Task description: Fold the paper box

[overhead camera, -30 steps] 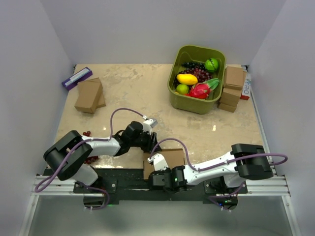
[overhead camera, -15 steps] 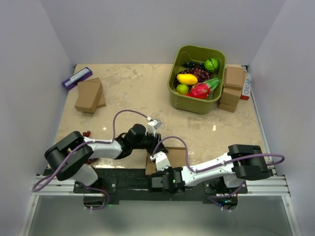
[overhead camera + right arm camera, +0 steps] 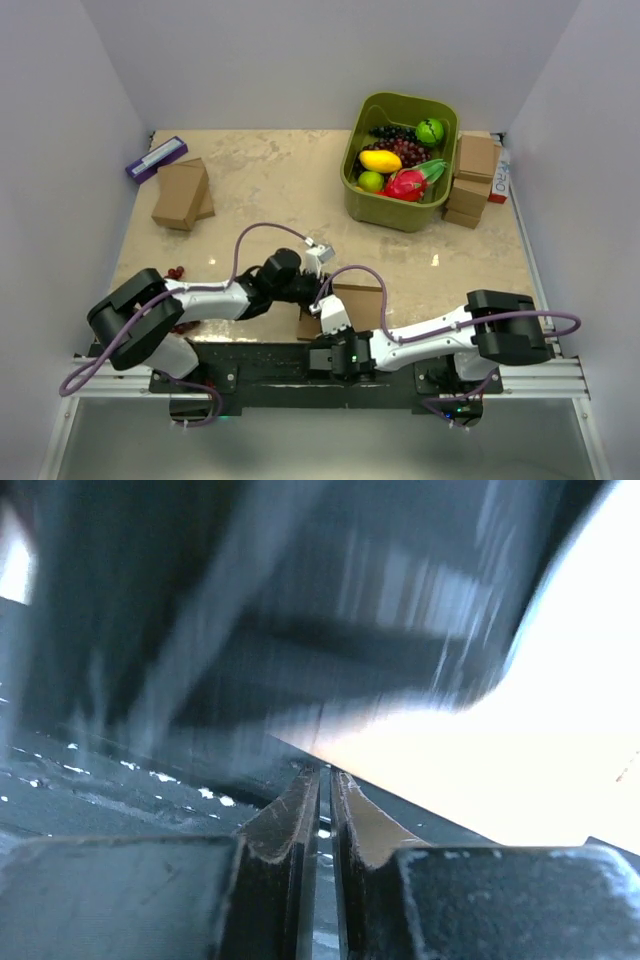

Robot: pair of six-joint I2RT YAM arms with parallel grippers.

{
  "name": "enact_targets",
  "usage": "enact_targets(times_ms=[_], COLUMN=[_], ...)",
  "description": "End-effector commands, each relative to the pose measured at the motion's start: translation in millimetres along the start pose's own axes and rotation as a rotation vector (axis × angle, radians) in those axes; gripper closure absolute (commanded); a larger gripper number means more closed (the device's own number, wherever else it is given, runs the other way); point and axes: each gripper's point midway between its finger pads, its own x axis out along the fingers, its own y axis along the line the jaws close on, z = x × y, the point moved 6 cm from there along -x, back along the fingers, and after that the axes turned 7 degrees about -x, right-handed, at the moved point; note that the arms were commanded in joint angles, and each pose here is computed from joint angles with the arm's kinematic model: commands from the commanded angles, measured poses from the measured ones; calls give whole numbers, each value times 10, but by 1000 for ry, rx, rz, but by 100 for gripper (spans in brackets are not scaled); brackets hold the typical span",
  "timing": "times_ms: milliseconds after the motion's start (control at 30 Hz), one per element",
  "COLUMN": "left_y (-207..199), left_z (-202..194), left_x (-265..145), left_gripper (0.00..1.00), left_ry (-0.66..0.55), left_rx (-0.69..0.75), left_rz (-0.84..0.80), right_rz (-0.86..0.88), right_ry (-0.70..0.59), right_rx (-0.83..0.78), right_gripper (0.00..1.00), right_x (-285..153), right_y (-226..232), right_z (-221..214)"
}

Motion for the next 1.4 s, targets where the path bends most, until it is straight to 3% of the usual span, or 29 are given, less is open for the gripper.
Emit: enact_targets(times_ms=[0,133,300,600,900,1367], left_y=[47,202,581,945,1003,739], left_z=[626,1104,1238,963,654,152], left_x=[-210,-449,-503,-297,-309,-214], left_gripper=[50,46,46,49,51,57], left_ry=[-159,-297,-323,-246,-200,-85], left_rx=[84,160,157,100,66,76], left_rz=[61,227,369,391,341,203], right_rz=[-21,-7,37,270,191,145], right_ry=[-71,-58,-73,-81,-30,-26], right_rx=[42,71,44,-115,-219,-51], right_gripper=[87,85,85,89,93,99], right_x=[-78,-110,-144,-273,-14,263], right_y=[-158,-213,-79,343,524,225], right_z=[106,63,175,333,323,507])
